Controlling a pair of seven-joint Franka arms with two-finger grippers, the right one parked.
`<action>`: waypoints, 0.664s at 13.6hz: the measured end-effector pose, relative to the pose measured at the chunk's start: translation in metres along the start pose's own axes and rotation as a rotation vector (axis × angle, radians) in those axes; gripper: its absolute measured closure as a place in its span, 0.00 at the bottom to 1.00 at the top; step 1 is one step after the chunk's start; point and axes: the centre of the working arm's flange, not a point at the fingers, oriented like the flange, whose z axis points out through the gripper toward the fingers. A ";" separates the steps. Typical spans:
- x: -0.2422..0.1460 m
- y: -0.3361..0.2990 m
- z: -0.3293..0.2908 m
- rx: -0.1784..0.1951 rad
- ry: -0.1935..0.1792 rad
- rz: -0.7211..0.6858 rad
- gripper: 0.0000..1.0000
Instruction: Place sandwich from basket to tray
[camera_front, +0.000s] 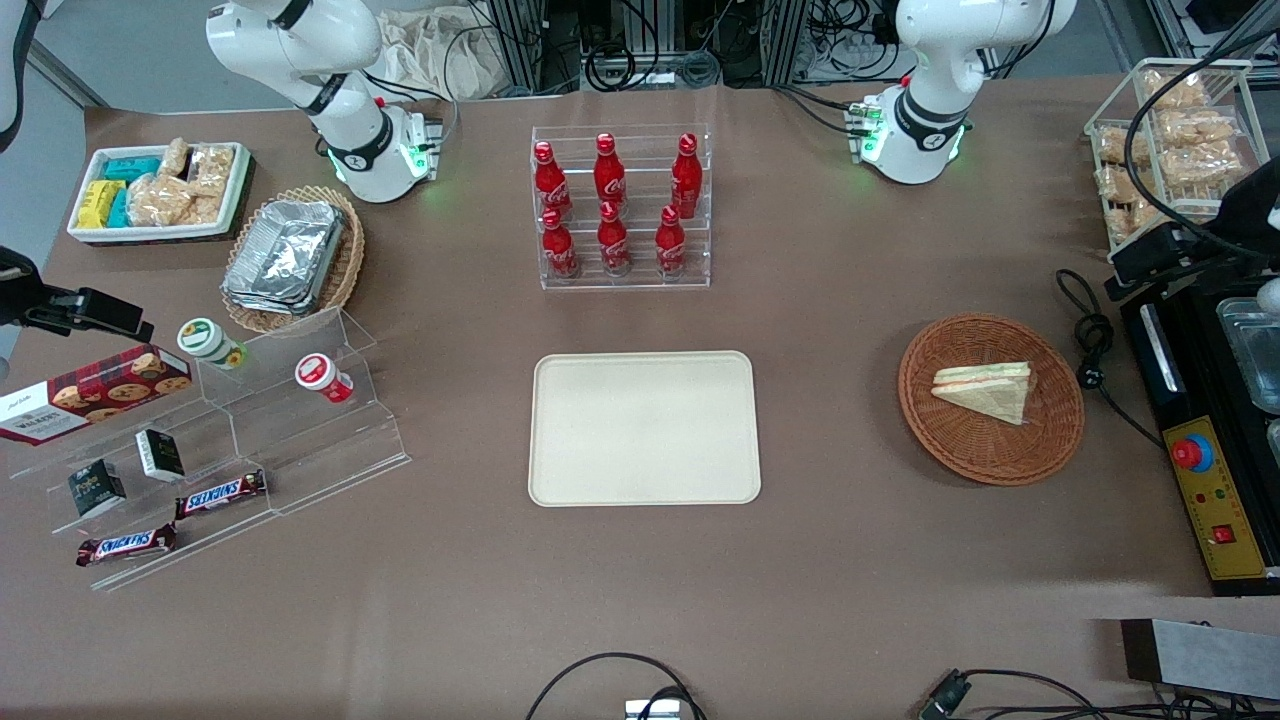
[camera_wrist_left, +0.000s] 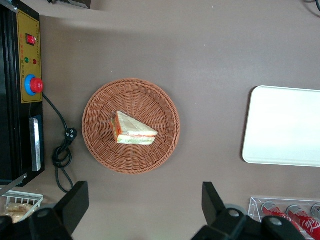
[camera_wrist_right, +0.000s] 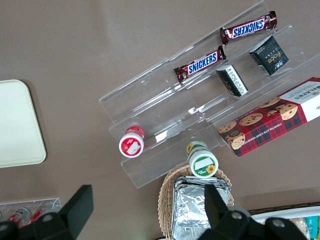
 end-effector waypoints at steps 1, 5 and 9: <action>0.000 0.000 0.000 0.000 0.000 -0.001 0.00; 0.000 0.000 0.000 0.000 0.000 -0.001 0.00; 0.001 -0.001 0.001 0.000 -0.001 -0.039 0.00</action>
